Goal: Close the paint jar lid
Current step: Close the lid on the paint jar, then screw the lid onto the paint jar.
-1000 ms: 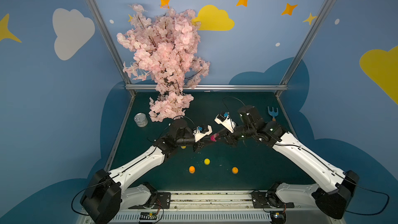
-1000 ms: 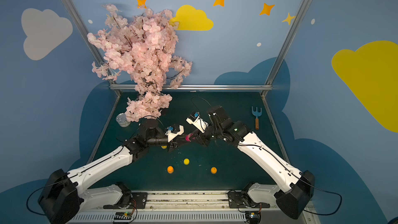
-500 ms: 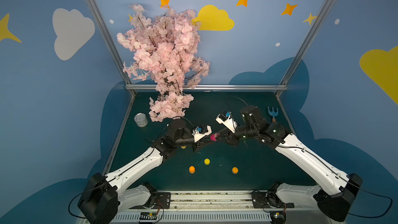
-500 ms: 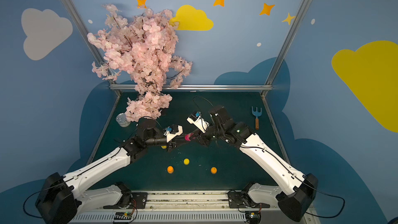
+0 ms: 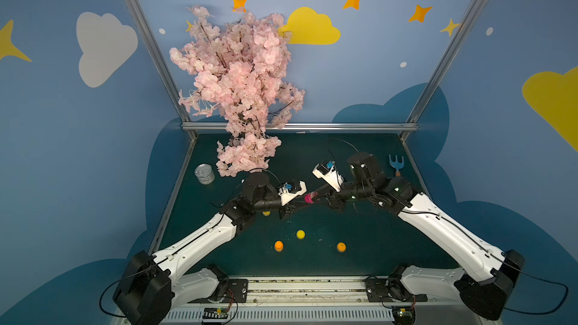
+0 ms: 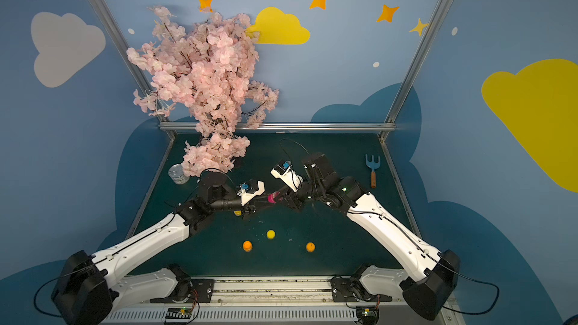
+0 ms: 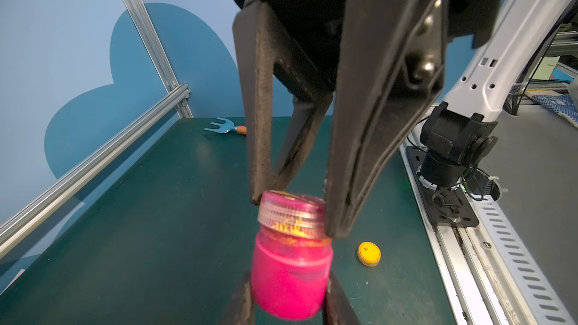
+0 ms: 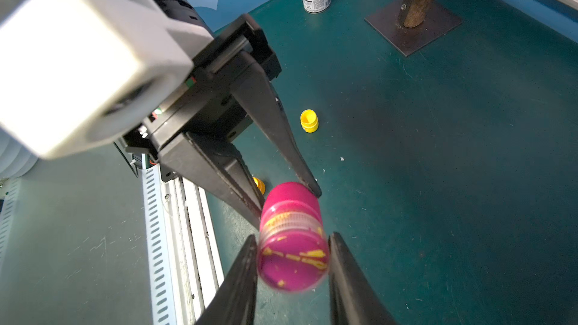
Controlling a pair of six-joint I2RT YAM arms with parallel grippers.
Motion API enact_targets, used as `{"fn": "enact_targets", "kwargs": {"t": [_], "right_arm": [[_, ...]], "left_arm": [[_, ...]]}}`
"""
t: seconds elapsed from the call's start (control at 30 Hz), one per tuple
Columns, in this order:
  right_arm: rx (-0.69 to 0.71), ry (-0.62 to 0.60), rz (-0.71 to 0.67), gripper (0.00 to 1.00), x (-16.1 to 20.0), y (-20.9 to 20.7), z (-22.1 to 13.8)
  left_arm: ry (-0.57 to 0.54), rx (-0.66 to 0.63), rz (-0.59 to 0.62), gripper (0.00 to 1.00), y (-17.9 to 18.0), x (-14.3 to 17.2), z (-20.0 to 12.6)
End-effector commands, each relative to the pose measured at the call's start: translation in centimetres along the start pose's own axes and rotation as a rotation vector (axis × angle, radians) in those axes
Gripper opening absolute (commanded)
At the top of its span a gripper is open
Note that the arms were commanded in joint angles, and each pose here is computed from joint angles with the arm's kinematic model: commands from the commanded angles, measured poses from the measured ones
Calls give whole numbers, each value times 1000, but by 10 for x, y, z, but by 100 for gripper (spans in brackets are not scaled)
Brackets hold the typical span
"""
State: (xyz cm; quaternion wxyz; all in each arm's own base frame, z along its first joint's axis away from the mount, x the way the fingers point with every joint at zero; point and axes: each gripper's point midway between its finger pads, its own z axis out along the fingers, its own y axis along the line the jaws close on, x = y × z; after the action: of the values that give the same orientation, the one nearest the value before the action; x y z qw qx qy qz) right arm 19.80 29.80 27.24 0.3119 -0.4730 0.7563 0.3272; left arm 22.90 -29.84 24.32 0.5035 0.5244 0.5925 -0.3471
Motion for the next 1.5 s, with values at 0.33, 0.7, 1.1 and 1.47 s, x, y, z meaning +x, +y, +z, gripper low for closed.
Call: {"fn": "enact_targets", "kwargs": {"t": [0.33, 0.7, 1.1, 1.47], "right_arm": [[-25, 105, -17, 31, 18, 4, 15], [-54, 81, 26, 32, 12, 6, 26], [-87, 52, 235, 32, 9, 3, 50], [84, 146, 531, 32, 23, -29, 71]], "left_arm": [[-46, 31, 72, 19, -5, -26, -7], [-132, -63, 126, 19, 10, -52, -12], [-263, -305, 169, 20, 41, -78, -20], [-262, -665, 247, 19, 82, -86, -31]]}}
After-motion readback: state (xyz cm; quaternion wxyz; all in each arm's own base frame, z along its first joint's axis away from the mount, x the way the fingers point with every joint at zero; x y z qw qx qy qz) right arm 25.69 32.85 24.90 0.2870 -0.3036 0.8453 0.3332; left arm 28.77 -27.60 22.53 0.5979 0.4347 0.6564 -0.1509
